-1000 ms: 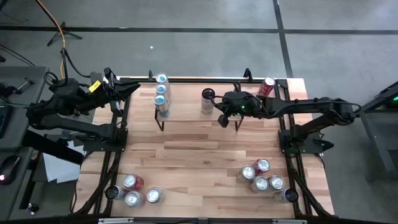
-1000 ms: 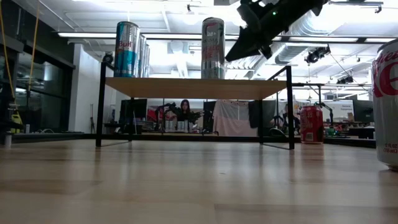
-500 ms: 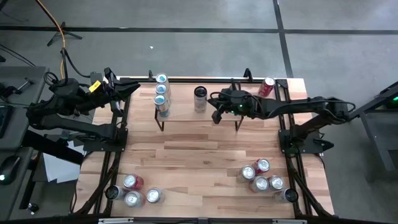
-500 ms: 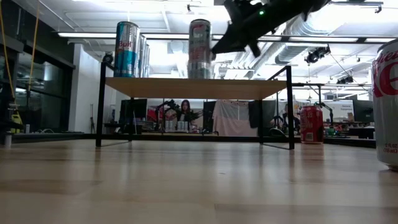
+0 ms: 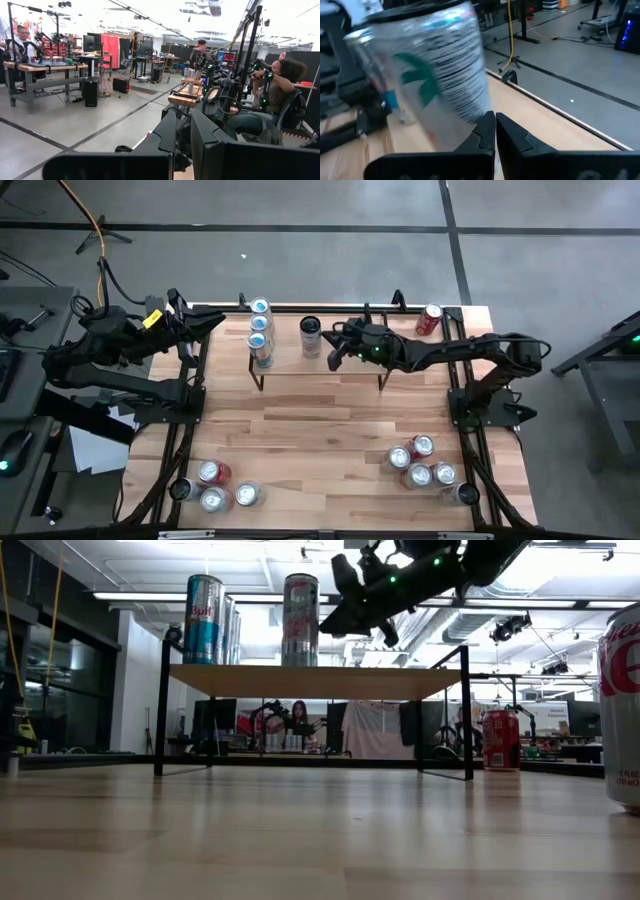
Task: Place canned beverage on shelf
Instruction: Put the top white-pink soda can on the shelf
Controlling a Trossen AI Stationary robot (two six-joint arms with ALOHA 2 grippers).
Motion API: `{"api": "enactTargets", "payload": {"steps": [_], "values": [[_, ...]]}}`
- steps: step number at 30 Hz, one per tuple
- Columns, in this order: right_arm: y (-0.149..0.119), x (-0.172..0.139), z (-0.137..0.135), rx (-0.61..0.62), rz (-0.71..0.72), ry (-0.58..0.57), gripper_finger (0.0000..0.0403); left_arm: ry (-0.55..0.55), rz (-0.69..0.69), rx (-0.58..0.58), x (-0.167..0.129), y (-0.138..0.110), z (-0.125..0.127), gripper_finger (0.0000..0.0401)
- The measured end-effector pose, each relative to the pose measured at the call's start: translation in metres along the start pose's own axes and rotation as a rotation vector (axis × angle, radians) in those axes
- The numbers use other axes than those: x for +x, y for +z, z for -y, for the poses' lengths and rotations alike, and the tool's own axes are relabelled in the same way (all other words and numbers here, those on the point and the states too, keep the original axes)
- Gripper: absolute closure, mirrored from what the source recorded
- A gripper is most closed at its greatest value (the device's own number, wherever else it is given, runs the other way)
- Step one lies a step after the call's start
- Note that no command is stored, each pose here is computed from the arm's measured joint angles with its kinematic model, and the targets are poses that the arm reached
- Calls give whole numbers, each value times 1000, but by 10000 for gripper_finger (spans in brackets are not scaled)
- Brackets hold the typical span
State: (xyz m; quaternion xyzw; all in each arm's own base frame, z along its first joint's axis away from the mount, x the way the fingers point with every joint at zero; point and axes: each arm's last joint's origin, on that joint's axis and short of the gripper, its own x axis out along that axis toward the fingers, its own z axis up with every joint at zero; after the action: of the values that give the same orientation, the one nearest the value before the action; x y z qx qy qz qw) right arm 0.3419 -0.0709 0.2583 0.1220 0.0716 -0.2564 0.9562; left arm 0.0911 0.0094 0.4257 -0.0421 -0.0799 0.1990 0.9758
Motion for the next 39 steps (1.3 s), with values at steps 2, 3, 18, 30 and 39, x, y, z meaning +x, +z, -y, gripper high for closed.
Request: {"api": "enactTargets", "payload": {"steps": [2, 3, 18, 30, 39], "values": [[0, 5, 1, 16, 3, -2, 403, 0, 0, 0, 0, 0, 0, 401], [1, 7, 0, 18, 5, 0, 403, 0, 0, 0, 0, 0, 0, 401], [28, 39, -16, -73, -82, -30, 403, 13, 1, 0, 0, 0, 0, 401], [14, 24, -28, -100, -258, -45, 403, 17, 2, 17, 0, 0, 0, 401], [15, 25, -34, -43, -227, -29, 403, 17, 4, 18, 0, 0, 0, 401]]}}
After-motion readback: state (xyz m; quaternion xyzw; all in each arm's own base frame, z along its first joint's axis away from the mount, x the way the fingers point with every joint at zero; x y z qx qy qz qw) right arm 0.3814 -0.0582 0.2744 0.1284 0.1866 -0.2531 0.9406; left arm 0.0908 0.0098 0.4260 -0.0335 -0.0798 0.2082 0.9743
